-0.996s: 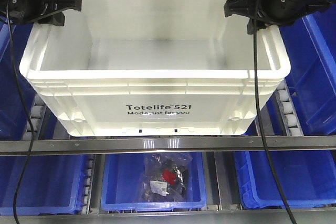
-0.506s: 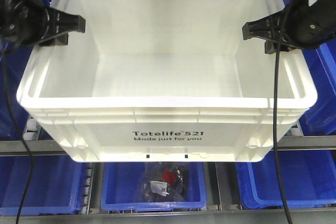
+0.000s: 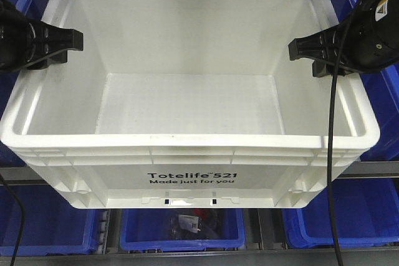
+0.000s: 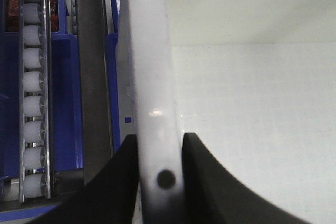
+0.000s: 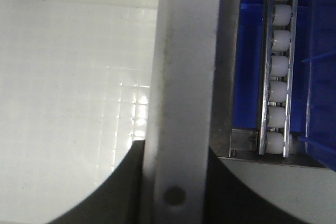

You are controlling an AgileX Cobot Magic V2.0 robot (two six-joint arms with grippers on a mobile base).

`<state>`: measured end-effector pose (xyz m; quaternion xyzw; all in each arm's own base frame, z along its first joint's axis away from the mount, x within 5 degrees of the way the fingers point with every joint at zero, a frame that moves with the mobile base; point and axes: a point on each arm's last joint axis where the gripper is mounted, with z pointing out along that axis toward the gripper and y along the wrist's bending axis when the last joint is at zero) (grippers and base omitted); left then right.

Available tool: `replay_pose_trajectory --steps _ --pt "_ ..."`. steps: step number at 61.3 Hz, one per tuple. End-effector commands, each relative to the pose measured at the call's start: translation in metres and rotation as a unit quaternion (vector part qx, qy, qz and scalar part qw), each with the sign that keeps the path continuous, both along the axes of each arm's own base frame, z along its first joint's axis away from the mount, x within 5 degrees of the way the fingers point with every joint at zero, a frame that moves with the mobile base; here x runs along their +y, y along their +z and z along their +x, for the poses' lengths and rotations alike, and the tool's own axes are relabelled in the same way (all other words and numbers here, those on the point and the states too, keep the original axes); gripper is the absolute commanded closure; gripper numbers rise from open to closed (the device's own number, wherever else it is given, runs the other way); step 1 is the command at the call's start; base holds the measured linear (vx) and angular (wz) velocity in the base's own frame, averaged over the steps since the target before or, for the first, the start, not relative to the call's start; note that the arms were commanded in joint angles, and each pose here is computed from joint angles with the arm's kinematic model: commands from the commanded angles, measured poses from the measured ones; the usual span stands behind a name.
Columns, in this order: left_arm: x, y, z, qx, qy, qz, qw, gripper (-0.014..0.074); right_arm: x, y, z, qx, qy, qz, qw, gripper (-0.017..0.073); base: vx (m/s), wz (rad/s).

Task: Move bin from left to right shelf
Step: 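Pull the gripped crate off the rollers toward the robot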

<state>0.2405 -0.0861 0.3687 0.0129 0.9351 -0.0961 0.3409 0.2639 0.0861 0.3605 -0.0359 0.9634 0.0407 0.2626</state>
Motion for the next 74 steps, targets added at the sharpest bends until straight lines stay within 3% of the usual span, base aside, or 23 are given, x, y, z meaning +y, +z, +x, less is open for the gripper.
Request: replay_pose_trajectory --steps 1,74 --pt "0.0021 0.0282 -0.0016 -0.093 -0.011 -0.007 0.996 0.0494 -0.0060 0.0276 -0.0042 -0.078 0.006 -0.001 0.997 0.0536 0.00 0.00" --pt "0.0021 0.0282 -0.0016 -0.093 -0.011 -0.007 0.996 0.0494 -0.0063 0.0274 -0.0043 -0.076 0.006 -0.001 0.997 0.0536 0.00 0.00"
